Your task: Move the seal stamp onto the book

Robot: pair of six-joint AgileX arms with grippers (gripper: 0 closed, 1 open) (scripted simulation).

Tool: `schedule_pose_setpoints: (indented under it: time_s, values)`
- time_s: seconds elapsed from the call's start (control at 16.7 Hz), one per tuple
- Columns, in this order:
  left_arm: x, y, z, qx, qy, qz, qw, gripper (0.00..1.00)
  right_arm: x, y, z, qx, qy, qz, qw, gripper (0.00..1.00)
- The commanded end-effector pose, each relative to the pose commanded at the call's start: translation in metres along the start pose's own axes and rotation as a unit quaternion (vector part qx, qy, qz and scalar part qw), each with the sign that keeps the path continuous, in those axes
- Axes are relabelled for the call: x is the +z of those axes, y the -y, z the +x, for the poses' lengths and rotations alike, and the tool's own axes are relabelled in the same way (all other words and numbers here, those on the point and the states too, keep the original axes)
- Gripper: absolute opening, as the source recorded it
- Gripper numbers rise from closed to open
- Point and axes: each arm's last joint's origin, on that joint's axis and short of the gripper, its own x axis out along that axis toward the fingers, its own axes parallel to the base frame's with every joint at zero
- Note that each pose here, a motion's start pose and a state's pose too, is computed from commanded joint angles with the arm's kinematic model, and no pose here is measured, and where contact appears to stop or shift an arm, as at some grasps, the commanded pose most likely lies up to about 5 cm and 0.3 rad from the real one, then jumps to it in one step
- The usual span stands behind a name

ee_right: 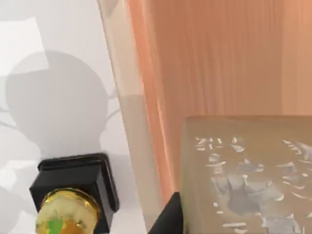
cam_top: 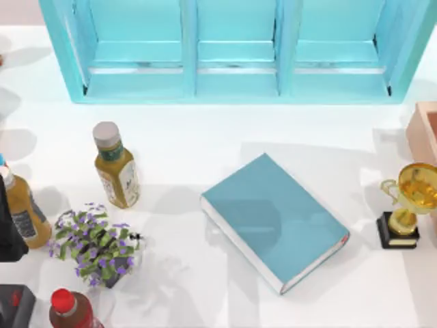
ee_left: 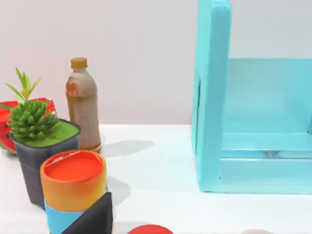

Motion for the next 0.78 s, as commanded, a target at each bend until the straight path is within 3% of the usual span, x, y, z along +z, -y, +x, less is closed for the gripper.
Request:
schedule_pose_setpoints:
  time_s: [0.36, 0.78]
  values:
    - [0.0, 0.0, 0.0, 0.0, 0.0, 0.0, 1.0, 1.0, -0.039, -0.065, -0.058, -0.018, 0.013, -0.071, 0.997, 0.0]
    - [0.0, 0.0, 0.0, 0.0, 0.0, 0.0, 1.0, 1.0, -0.039, -0.078, -0.057, -0.017, 0.024, -0.076, 0.997, 0.0]
